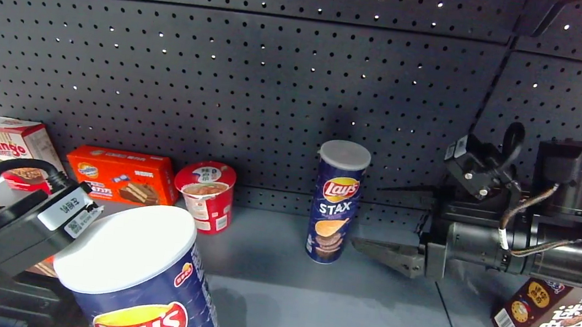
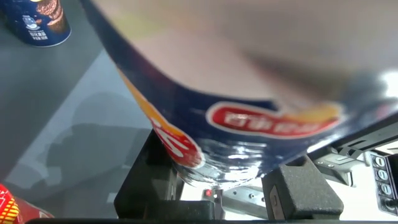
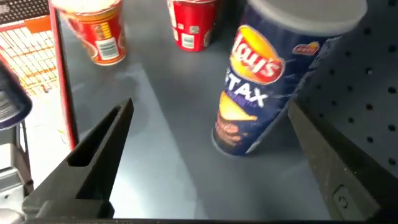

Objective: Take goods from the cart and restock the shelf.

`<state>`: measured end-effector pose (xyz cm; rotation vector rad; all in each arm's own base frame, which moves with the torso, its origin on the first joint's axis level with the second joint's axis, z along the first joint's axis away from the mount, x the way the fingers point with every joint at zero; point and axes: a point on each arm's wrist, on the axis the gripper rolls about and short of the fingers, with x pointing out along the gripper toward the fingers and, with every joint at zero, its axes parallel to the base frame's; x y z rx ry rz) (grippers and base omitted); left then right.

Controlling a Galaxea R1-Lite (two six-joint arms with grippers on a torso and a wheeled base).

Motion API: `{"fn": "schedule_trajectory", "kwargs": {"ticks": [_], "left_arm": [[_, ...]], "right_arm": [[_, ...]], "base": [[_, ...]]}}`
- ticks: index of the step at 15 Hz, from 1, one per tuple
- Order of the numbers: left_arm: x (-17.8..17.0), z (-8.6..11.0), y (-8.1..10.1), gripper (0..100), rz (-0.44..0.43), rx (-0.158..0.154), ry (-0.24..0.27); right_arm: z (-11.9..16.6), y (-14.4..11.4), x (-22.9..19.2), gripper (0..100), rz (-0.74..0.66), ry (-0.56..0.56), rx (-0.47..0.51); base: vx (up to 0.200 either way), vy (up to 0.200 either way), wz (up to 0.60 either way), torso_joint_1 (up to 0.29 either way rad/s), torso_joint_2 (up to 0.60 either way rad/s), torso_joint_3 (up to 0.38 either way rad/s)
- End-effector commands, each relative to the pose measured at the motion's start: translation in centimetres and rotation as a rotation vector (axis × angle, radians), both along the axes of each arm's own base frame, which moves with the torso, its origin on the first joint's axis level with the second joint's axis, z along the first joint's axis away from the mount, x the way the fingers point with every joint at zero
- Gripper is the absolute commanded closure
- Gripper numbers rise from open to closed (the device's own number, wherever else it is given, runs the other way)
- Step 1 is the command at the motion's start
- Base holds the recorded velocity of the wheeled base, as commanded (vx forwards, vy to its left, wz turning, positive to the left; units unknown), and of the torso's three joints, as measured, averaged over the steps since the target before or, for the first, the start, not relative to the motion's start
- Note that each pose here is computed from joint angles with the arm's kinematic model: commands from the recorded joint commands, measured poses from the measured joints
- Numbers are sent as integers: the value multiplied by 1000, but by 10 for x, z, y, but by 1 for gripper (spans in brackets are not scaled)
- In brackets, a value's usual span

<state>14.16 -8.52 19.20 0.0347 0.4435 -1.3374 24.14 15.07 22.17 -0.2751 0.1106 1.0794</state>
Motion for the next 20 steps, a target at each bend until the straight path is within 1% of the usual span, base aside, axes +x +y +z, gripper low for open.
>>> {"fn": "schedule_trajectory", "kwargs": {"ticks": [1, 6, 11, 14, 17, 20], "left_arm": [[0, 0, 0, 100, 1, -1, -2], [0, 0, 0, 100, 1, -1, -2], [1, 0, 0, 100, 1, 0, 3], [1, 0, 0, 100, 3, 0, 3], [1, -1, 0, 100, 3, 1, 5], [1, -1, 0, 100, 3, 2, 7]], "right_arm": [[-8, 0, 23, 0, -19, 21, -7], [-24, 1, 54, 0, 3, 38, 6], [-32, 9, 65, 0, 20, 49, 3], [-41, 11, 69, 0, 34, 45, -23], [-51, 15, 76, 0, 36, 66, -34], [-52, 20, 86, 0, 36, 55, -29]], "base": [[0, 0, 0, 0, 0, 0], [0, 0, 0, 0, 0, 0], [0, 0, 0, 0, 0, 0], [0, 0, 0, 0, 0, 0], [0, 0, 0, 0, 0, 0], [0, 0, 0, 0, 0, 0]]}}
